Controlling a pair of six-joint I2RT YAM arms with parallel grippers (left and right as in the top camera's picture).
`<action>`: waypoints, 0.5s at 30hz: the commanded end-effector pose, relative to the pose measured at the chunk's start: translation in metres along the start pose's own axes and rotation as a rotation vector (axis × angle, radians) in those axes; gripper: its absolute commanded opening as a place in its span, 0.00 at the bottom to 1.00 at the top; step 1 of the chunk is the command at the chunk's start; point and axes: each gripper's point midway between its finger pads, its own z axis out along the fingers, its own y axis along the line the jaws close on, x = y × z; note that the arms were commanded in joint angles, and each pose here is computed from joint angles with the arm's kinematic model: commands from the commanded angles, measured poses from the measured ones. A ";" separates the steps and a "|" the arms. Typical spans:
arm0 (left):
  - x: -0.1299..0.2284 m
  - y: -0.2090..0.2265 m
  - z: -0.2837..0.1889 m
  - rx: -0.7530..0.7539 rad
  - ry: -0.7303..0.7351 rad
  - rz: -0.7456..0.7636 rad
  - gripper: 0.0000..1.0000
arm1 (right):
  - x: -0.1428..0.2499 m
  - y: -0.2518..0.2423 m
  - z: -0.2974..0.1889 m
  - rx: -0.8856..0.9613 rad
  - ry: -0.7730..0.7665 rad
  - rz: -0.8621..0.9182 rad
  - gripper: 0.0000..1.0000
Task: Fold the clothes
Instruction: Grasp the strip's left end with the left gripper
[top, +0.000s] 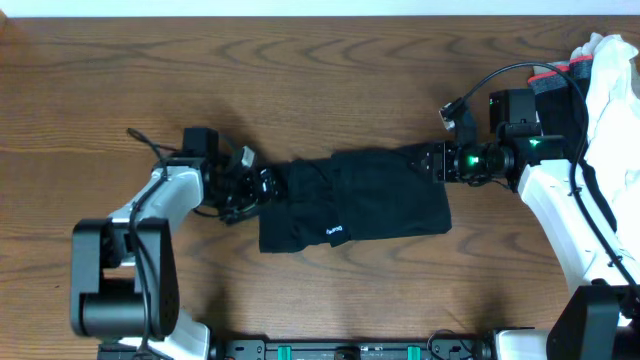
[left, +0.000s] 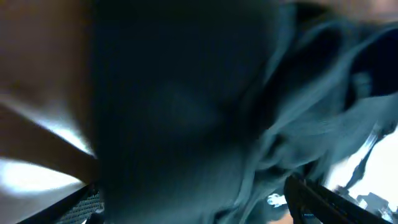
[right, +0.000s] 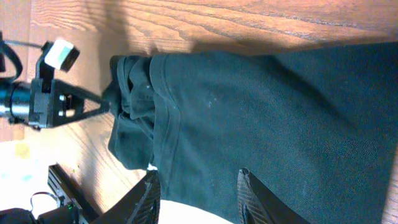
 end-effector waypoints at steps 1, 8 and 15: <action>0.030 0.034 0.039 -0.062 0.128 -0.060 0.88 | -0.004 0.001 -0.004 -0.002 -0.014 -0.018 0.38; 0.041 0.031 0.058 -0.078 0.174 -0.027 0.72 | -0.003 0.001 -0.004 -0.002 -0.013 -0.017 0.36; 0.042 0.027 0.061 -0.078 0.179 -0.006 0.23 | -0.003 0.001 -0.004 -0.002 -0.012 -0.016 0.34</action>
